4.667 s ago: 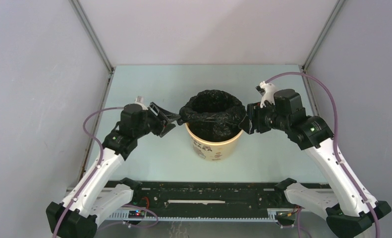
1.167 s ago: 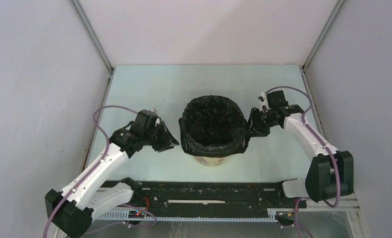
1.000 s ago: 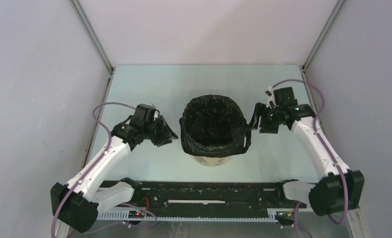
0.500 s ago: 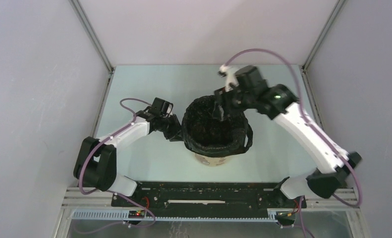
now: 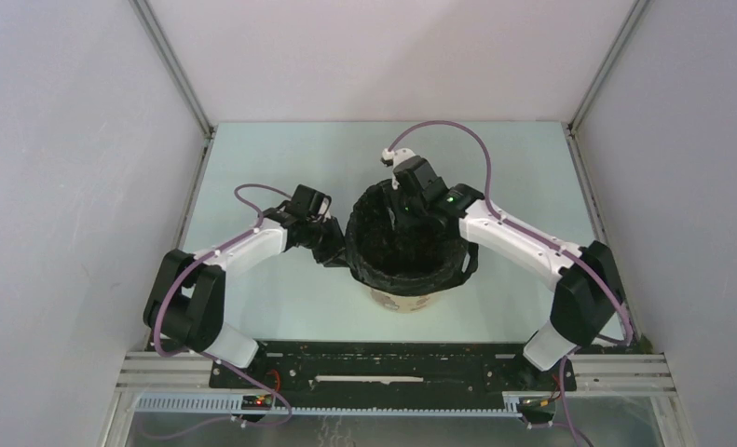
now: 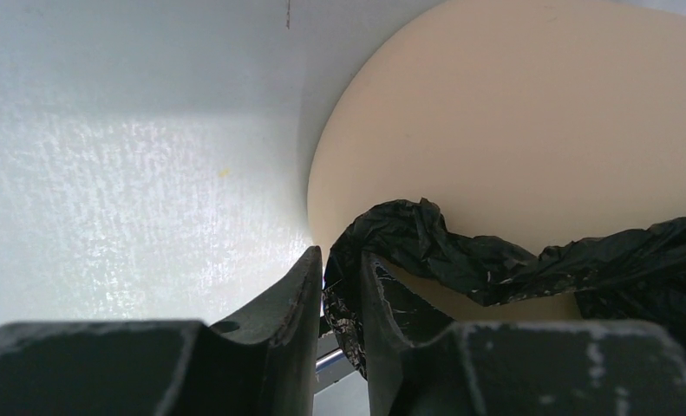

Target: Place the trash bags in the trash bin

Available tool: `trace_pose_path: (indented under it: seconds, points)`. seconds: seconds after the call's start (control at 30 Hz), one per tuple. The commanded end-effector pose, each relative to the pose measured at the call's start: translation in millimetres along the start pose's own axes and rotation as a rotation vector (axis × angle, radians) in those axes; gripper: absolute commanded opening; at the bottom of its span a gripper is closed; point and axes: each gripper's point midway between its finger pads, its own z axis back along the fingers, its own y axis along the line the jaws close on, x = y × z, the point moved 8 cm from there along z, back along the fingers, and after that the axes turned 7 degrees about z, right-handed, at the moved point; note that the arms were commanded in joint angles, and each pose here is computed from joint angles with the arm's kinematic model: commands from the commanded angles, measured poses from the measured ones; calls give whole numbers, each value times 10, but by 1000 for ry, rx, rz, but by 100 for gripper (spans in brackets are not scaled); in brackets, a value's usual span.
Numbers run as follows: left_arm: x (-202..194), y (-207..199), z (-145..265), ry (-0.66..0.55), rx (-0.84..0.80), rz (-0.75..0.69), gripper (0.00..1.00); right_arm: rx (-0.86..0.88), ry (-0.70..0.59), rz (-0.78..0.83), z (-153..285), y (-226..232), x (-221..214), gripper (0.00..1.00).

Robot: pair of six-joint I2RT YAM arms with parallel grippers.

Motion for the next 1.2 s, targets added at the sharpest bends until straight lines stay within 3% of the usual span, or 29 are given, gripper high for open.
trace_pose_path:
  seconds: [0.0, 0.23, 0.4, 0.67, 0.93, 1.17]
  points:
    - [-16, -161, 69, -8, -60, -51, 28, -91, -300, -93, -182, -48, 608, 47]
    - [-8, -210, 118, -20, -57, -72, 28, -116, -105, -77, -96, -128, 360, 55]
    - [30, -262, 118, -16, -60, -89, 29, -104, -15, -33, 128, -170, -28, 72]
    - [54, -364, 63, 18, -87, -100, 31, -85, 108, -58, -338, -160, -439, 80]
    - [33, -373, 36, 41, -103, -95, 32, -196, 86, -86, -582, -326, -428, 86]
    - [70, -499, -57, 63, -176, -58, 35, -95, -13, -81, 116, -248, 44, 93]
